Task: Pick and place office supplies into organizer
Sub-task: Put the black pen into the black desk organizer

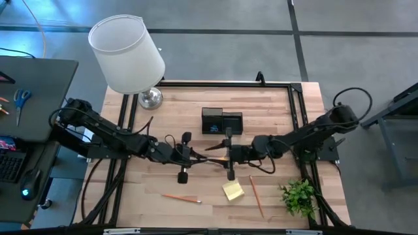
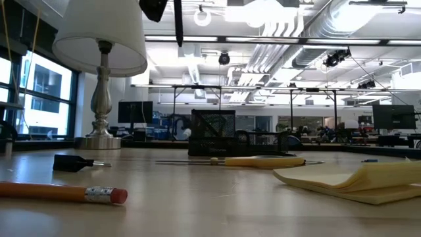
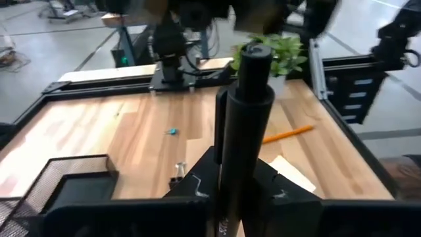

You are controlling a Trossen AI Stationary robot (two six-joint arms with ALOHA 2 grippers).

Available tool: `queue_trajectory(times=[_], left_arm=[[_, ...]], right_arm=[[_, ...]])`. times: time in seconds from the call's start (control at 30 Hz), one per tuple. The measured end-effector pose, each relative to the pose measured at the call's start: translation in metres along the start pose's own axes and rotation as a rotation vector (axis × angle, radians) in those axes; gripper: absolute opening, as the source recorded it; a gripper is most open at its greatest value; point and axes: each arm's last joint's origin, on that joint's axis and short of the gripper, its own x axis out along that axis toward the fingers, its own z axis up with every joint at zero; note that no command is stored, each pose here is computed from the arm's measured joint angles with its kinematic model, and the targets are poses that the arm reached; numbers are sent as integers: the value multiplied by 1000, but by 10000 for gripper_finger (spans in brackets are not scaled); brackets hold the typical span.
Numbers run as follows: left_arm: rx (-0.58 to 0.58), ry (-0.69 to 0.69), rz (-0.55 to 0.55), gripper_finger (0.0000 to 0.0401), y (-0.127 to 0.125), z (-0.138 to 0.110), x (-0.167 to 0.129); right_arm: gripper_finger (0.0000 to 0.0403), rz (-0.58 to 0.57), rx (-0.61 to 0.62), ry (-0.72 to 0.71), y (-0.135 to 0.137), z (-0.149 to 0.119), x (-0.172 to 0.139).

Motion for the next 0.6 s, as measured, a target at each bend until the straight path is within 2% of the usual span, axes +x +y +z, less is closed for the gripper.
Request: queue_trajectory(times=[0.1,0.2,0.3,0.4,0.5,0.6], left_arm=[[-5,0,1,28,0,0,0],[-13,17,2,18,0,-2,0],[-14,31,2,8,0,-3,0],[-34,33,2,22,0,-3,0],[-47,48,-3,30,0,-5,0],[-49,61,-10,16,-1,-6,0]], right_arm=[[169,5,4,-14,0,-12,8],[176,48,-1,-5,4,-20,18],[176,51,-4,-3,5,-22,29],[177,45,-5,-2,5,-21,39],[176,58,-13,45,5,-20,48],[170,77,-25,109,7,-20,54]])
